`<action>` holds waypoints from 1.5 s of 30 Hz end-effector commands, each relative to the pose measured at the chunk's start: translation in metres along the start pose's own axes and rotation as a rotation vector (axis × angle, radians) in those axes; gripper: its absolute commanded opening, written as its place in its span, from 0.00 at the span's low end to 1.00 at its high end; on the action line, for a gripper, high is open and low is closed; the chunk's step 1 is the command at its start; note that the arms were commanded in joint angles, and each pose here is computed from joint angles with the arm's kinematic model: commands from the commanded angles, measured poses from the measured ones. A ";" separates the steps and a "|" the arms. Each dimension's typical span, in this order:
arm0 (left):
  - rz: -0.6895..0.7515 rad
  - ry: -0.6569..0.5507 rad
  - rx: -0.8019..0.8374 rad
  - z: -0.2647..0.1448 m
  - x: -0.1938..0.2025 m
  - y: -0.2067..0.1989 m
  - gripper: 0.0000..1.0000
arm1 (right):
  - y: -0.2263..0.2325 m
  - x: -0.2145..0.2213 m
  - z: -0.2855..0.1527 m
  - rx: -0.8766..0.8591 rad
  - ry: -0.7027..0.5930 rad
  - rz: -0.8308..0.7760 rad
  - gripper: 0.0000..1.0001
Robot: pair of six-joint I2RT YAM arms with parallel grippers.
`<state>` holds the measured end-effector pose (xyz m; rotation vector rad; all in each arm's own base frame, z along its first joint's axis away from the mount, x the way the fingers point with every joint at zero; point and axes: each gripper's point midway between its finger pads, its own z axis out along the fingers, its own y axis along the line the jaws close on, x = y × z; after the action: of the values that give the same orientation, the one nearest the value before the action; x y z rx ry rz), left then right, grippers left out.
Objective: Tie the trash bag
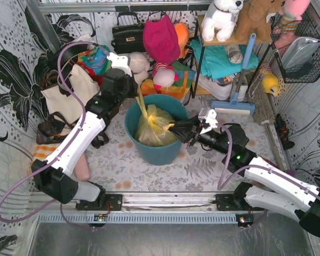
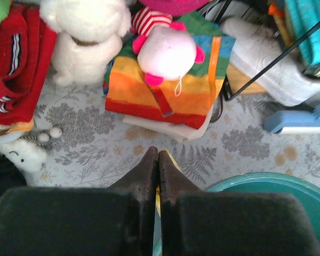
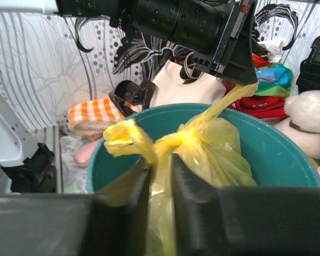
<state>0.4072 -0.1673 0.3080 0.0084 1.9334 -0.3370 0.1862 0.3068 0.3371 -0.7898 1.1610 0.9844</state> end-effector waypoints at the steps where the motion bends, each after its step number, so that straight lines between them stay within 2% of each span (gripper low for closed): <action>1: -0.050 -0.210 0.074 -0.034 -0.073 -0.019 0.15 | 0.008 -0.054 -0.002 -0.024 -0.109 -0.028 0.32; 6: -0.052 -0.297 0.113 -0.072 -0.111 -0.026 0.43 | -0.002 -0.087 -0.011 0.045 -0.103 -0.101 0.75; 8: -0.046 -0.335 0.121 -0.088 -0.122 -0.026 0.49 | -0.010 -0.098 -0.017 0.095 -0.094 -0.157 0.83; 11: -0.040 -0.396 0.072 -0.109 -0.135 -0.014 0.55 | -0.025 -0.112 -0.029 0.189 -0.081 -0.209 0.88; 16: -0.067 -0.454 -0.040 -0.128 -0.126 0.015 0.65 | -0.068 -0.114 -0.052 0.436 0.014 -0.288 0.91; 20: -0.114 -0.445 -0.112 -0.128 -0.086 0.039 0.71 | -0.102 -0.080 -0.079 0.637 0.156 -0.350 0.94; 21: -0.128 -0.441 -0.134 -0.129 -0.076 0.046 0.76 | -0.108 -0.069 -0.085 0.674 0.189 -0.362 0.96; 22: -0.135 -0.427 -0.156 -0.128 -0.062 0.053 0.90 | -0.117 -0.058 -0.096 0.737 0.224 -0.373 0.97; 24: -0.155 -0.410 -0.200 -0.129 -0.039 0.066 0.99 | -0.129 -0.035 -0.112 0.814 0.295 -0.413 0.99; 28: -0.193 -0.394 -0.303 -0.126 0.014 0.098 0.98 | -0.154 0.004 -0.150 0.979 0.408 -0.458 0.97; 34: -0.241 -0.439 -0.526 -0.134 0.076 0.152 0.98 | -0.191 0.066 -0.213 1.188 0.484 -0.348 0.97; 39: -0.182 -0.422 -0.614 -0.114 0.118 0.173 0.98 | -0.212 0.124 -0.267 1.351 0.475 -0.171 0.97; 42: -0.114 -0.397 -0.645 -0.095 0.145 0.182 0.98 | -0.220 0.149 -0.296 1.447 0.473 -0.128 0.97; 45: -0.041 -0.426 -0.607 -0.078 0.155 0.182 0.98 | -0.229 0.158 -0.322 1.562 0.449 -0.130 0.97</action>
<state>0.2904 0.0007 0.1362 -0.4762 1.7105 0.2268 0.2838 -0.0206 0.1024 0.0288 1.8916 -0.4163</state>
